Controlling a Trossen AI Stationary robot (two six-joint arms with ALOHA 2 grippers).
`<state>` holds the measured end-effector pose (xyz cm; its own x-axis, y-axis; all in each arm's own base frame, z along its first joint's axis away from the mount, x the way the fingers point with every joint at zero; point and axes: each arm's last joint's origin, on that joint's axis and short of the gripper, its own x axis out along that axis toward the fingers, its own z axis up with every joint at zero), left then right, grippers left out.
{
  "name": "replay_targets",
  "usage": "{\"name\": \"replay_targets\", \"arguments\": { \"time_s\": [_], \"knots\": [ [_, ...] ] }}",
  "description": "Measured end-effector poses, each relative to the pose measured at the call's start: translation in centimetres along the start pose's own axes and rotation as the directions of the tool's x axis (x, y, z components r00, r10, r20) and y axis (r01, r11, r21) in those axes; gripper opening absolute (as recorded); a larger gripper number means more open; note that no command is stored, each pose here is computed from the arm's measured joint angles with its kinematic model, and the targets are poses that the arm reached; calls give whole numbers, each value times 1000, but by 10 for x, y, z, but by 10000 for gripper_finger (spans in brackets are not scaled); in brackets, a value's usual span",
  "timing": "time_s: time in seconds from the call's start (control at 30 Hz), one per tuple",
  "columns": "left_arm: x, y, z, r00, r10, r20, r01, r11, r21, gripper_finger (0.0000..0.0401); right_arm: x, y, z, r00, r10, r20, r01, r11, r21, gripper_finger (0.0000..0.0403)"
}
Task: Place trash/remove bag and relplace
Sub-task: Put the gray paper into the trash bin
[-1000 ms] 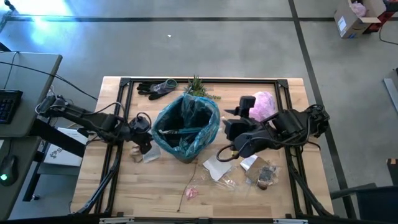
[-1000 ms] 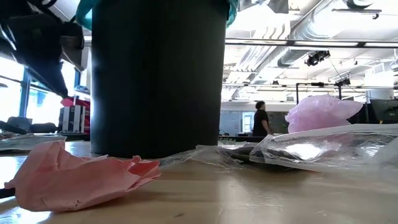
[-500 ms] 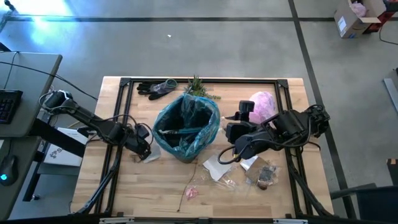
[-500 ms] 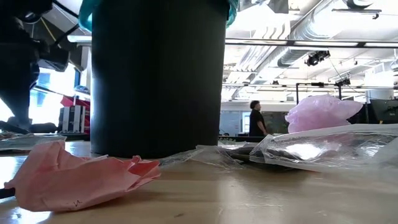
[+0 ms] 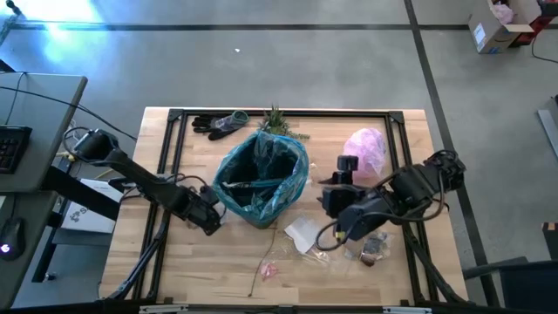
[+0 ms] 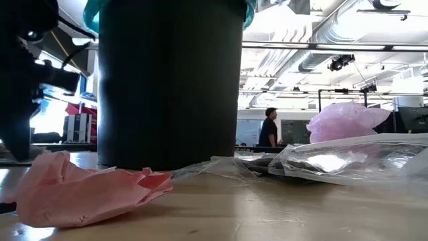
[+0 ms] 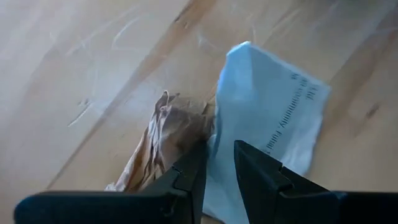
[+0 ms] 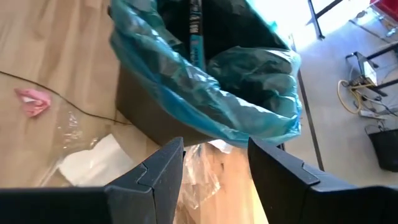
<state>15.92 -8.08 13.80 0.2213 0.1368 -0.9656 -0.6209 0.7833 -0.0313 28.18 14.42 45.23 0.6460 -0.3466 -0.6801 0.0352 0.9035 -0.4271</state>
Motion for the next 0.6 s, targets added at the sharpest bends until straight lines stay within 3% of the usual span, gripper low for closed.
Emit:
{"name": "replay_targets", "arguments": {
  "time_s": [0.37, 0.6],
  "knots": [
    [17, -10, 2, 996, 53, 68, -58, 996, 65, 64, -9, 12, -2, 999, 29, 20, -29, 1000, -5, 147],
    [7, -16, 5, 998, 34, 60, -42, 989, 141, 6, -9, 12, -2, 999, 26, 21, -25, 1000, -15, 142]
  ]
}}
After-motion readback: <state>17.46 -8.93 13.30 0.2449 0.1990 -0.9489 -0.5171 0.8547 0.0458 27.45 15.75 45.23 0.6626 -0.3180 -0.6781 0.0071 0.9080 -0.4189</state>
